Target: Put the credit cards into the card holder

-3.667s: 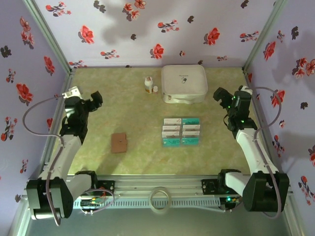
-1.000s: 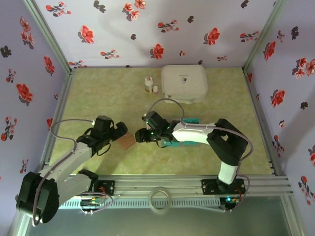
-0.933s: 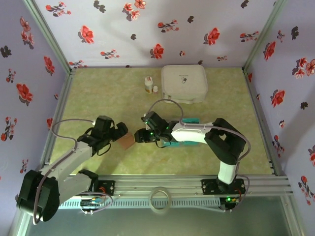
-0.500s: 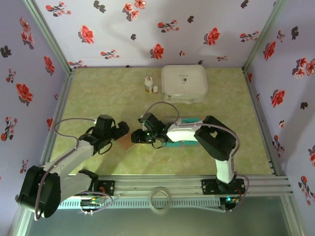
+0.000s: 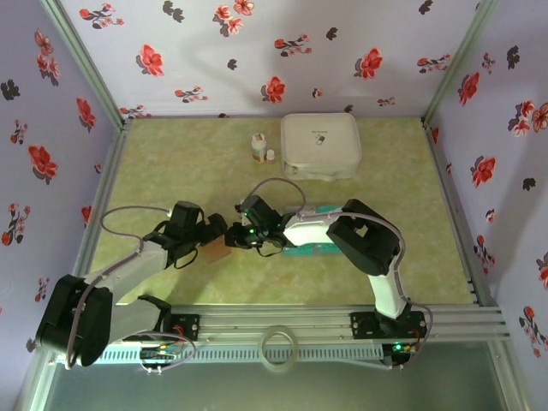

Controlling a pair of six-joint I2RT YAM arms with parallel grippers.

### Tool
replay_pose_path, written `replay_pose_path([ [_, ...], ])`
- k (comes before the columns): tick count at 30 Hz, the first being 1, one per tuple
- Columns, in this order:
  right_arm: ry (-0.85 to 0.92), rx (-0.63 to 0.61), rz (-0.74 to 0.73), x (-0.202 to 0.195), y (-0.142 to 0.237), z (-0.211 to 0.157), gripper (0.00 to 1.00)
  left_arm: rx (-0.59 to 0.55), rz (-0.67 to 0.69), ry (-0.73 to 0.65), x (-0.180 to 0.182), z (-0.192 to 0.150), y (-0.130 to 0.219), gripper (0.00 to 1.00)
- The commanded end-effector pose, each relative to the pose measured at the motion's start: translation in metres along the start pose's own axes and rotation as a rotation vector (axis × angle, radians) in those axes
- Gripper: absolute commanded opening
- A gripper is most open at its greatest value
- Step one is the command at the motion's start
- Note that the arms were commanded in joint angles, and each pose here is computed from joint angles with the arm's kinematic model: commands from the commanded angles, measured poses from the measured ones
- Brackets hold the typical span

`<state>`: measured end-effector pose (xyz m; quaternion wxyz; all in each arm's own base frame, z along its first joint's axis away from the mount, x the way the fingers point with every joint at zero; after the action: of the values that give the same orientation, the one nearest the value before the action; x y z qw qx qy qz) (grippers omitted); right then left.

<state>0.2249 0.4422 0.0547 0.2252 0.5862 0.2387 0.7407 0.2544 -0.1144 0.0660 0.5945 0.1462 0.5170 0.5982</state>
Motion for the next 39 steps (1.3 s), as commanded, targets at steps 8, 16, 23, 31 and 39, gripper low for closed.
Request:
replay_pose_path([
  [8, -0.034, -0.006, 0.082, 0.013, -0.007, 0.003, 0.15, 0.007, -0.02, -0.011, -0.001, -0.008, -0.005, 1.0],
  [16, -0.042, -0.008, 0.064, 0.007, 0.004, -0.007, 0.29, 0.008, -0.02, -0.021, 0.0, -0.009, -0.005, 1.0],
  [23, -0.043, 0.008, 0.077, 0.011, 0.003, -0.018, 0.29, 0.005, -0.017, -0.026, 0.001, -0.009, -0.006, 1.0],
  [31, -0.056, 0.008, 0.119, 0.018, -0.003, -0.015, 0.13, 0.009, -0.013, -0.017, 0.003, -0.011, -0.008, 1.0],
  [39, -0.065, -0.017, 0.163, 0.025, 0.004, -0.007, 0.0, 0.004, -0.019, -0.023, -0.002, -0.007, -0.003, 1.0],
])
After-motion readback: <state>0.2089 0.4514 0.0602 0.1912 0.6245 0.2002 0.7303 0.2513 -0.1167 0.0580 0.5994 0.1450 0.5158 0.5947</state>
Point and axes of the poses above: each hand's point on the last joint's axis, 136 mm out from that joint toward the fingers, its own y axis back along the fingers, its own x axis along the line the jaws close on, z = x × y, the point moved 2 cm from there along y, back along the fingers, and after that the axes turned 2 degrees about -y, right-handed, at the moved point
